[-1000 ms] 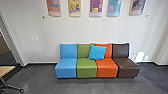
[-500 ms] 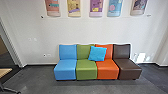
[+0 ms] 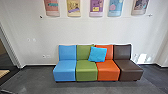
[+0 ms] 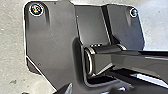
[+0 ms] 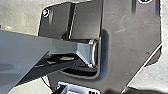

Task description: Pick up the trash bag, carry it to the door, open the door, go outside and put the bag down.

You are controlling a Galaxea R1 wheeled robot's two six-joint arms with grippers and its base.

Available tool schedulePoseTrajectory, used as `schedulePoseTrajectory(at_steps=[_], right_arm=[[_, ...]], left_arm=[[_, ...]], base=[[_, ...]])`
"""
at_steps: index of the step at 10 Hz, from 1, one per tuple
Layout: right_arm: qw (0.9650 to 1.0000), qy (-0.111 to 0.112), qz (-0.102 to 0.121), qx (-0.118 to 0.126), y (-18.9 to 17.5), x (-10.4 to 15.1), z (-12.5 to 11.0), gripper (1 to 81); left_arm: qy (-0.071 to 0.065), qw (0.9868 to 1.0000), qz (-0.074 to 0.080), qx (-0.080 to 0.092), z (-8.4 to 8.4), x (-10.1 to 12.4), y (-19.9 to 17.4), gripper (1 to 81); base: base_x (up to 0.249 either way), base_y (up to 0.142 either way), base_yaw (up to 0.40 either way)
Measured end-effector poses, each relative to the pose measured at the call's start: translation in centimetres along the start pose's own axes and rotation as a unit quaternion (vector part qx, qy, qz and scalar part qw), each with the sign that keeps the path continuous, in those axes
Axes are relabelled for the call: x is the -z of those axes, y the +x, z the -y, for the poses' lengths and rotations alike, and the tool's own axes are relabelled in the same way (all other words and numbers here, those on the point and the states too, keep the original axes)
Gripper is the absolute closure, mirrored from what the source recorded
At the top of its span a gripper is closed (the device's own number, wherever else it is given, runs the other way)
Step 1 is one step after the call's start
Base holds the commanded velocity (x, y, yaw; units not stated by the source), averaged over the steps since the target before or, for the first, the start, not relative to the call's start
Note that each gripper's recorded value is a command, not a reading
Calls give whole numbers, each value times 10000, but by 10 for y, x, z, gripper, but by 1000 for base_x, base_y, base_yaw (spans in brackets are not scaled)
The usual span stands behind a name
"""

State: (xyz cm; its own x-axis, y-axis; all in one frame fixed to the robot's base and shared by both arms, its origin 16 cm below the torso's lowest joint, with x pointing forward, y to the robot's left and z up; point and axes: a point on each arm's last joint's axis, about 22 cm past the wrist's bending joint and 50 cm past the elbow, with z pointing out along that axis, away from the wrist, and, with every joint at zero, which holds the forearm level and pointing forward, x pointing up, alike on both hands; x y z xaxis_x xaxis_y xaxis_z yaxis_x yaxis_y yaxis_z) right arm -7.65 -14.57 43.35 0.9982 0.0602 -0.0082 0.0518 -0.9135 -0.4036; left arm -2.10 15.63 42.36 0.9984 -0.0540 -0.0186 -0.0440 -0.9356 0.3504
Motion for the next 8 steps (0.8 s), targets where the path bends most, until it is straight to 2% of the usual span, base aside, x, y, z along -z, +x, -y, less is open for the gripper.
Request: schedulePoseTrajectory(at_steps=[4,6,8], right_arm=[[10000,-19,34,-10,-5,2,-4,10],[10000,91,17,-14,-2,4,0,10],[9996,297,-1,-23,1,10,6,10]], left_arm=[[-3,10000,46,16,0,0,-7,10],[7,10000,46,18,3,1,-7,10],[59,10000,39,43,19,7,-8,10]], base=[[0,0,0],[0,0,0],[0,0,0]])
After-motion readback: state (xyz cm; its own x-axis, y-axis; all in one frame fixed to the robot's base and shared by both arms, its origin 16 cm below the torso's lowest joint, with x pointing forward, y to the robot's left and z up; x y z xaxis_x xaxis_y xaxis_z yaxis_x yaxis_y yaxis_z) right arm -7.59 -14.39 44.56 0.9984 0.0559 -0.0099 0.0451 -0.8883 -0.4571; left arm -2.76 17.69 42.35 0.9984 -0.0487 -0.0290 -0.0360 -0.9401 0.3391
